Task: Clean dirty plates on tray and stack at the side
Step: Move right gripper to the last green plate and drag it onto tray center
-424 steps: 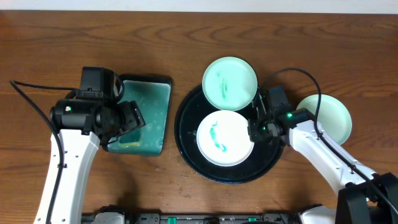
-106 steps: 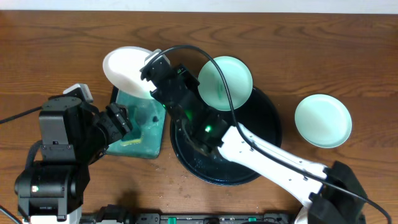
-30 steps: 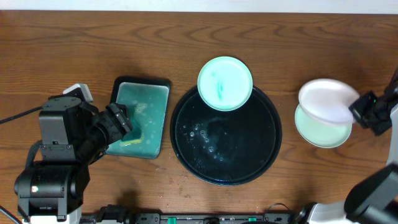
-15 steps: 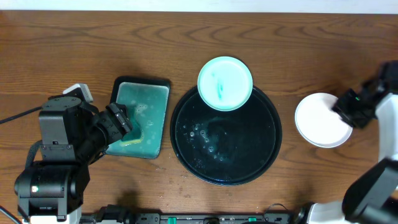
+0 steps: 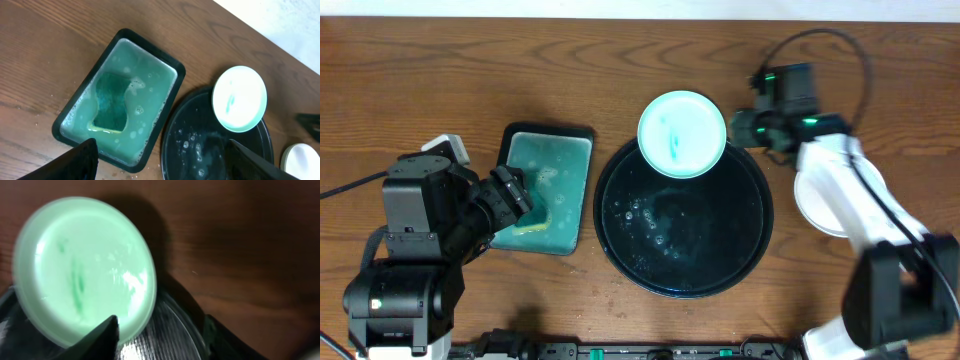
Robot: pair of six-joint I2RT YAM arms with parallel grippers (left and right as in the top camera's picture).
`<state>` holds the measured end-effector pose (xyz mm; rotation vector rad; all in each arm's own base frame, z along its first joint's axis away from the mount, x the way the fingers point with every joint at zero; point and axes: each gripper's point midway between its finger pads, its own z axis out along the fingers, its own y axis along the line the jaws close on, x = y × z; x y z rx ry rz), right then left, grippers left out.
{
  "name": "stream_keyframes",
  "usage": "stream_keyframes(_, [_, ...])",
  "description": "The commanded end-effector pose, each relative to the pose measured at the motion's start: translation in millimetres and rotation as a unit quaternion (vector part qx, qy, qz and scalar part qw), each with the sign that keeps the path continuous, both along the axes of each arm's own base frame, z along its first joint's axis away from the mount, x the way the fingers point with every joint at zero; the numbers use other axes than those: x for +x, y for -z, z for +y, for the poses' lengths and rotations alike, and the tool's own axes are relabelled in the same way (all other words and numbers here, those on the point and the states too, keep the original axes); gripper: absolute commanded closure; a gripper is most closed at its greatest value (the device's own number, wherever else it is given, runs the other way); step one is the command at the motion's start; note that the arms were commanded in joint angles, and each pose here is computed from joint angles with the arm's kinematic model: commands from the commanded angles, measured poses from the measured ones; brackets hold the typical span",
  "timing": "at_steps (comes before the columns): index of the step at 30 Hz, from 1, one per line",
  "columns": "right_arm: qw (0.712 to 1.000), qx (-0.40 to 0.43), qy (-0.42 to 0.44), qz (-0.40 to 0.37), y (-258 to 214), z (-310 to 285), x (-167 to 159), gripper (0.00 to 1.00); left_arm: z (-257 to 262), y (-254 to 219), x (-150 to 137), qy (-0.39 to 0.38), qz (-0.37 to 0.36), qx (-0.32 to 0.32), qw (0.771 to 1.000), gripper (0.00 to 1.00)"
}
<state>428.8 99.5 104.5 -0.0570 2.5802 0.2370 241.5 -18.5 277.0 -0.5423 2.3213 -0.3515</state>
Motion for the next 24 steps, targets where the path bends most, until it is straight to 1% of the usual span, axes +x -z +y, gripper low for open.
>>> stream_keyframes(1, [0.998,-0.052,-0.003,0.018,42.1,3.4,3.5,0.44,-0.9,-9.4,0.2,0.004,-0.012,-0.001,1.000,0.20])
stream_keyframes(5, [0.998,-0.052,-0.010,0.020,69.1,13.2,13.4,0.40,-1.0,-9.4,0.2,0.004,-0.012,-0.002,1.000,0.20])
stream_keyframes(6, [0.998,-0.052,-0.010,0.021,74.3,13.7,15.0,0.44,-1.0,-9.4,0.2,0.004,-0.012,-0.002,1.000,0.20])
stream_keyframes(7, [0.998,-0.052,-0.010,0.021,76.7,13.8,15.5,0.59,-1.0,-9.4,0.2,0.004,-0.012,-0.002,1.000,0.20])
stream_keyframes(9, [0.998,-0.047,-0.010,0.028,79.4,15.3,13.4,0.92,-1.0,-9.4,0.2,0.004,-0.012,-0.002,1.000,0.20])
stream_keyframes(10, [0.998,-0.045,-0.011,0.031,79.0,15.8,11.7,0.99,-1.0,-9.4,0.2,0.004,-0.012,-0.002,1.000,0.20])
stream_keyframes(14, [0.998,-0.045,-0.013,0.042,69.3,14.5,2.9,0.99,-1.0,-9.4,0.2,0.004,-0.012,-0.002,1.000,0.20])
stream_keyframes(18, [0.998,-0.042,-0.014,0.034,36.3,11.9,-9.1,0.99,-1.0,-9.4,0.2,0.004,-0.012,-0.002,1.000,0.20])
stream_keyframes(21, [0.999,-0.020,-0.011,0.039,8.4,13.5,-27.3,0.99,-1.0,-9.4,0.2,0.004,-0.012,-0.002,1.000,0.20])
stream_keyframes(24, [0.997,-0.001,0.022,0.078,-3.9,9.2,-55.4,0.99,-1.0,-9.4,0.2,0.004,-0.012,-0.002,1.000,0.20])
